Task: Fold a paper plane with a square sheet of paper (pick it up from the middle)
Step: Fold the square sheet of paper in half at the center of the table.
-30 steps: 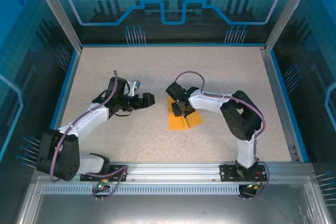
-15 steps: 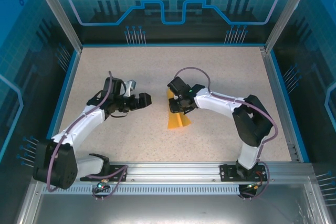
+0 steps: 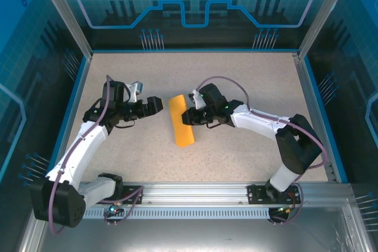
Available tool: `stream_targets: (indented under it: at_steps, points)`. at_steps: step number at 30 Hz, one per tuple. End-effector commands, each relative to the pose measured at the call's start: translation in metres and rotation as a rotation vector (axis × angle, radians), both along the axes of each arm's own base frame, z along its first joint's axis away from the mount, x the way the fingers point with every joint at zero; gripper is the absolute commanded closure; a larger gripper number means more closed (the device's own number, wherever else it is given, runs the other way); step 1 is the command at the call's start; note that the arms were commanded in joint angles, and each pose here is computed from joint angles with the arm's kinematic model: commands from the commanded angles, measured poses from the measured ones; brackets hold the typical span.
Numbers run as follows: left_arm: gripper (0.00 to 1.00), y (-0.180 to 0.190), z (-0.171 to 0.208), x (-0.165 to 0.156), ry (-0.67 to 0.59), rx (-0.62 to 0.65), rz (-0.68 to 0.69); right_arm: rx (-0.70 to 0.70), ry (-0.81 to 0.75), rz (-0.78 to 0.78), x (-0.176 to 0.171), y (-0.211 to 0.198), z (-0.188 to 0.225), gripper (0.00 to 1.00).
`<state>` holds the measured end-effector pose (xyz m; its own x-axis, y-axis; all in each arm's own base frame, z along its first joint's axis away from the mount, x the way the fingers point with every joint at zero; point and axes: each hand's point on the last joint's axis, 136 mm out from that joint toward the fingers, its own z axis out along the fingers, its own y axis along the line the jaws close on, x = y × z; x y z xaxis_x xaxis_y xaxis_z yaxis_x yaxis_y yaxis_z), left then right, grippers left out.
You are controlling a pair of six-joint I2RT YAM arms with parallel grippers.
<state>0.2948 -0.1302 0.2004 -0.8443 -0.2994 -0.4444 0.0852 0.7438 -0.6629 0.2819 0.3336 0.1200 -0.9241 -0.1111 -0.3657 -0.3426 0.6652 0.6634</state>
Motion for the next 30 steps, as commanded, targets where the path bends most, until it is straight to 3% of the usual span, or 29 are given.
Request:
stream_targets:
  at_steps: [1,10,18,25,30]
  points:
    - [0.01,-0.015,-0.005,-0.001,0.042,-0.063,-0.039,0.057,0.052,0.012,-0.001,-0.009,-0.014,0.77]
    - [0.02,-0.054,-0.030,0.002,0.079,-0.098,-0.100,-0.002,0.142,-0.002,-0.014,-0.047,-0.068,0.76]
    - [0.03,-0.081,-0.052,0.007,0.110,-0.102,-0.125,-0.037,0.176,-0.029,-0.015,-0.070,-0.090,0.75]
    - [0.09,-0.102,-0.066,0.009,0.142,-0.115,-0.141,-0.062,0.174,-0.002,-0.016,-0.073,-0.094,0.73]
    - [0.19,-0.109,-0.083,0.012,0.168,-0.105,-0.118,-0.084,0.182,0.015,-0.018,-0.078,-0.101,0.72]
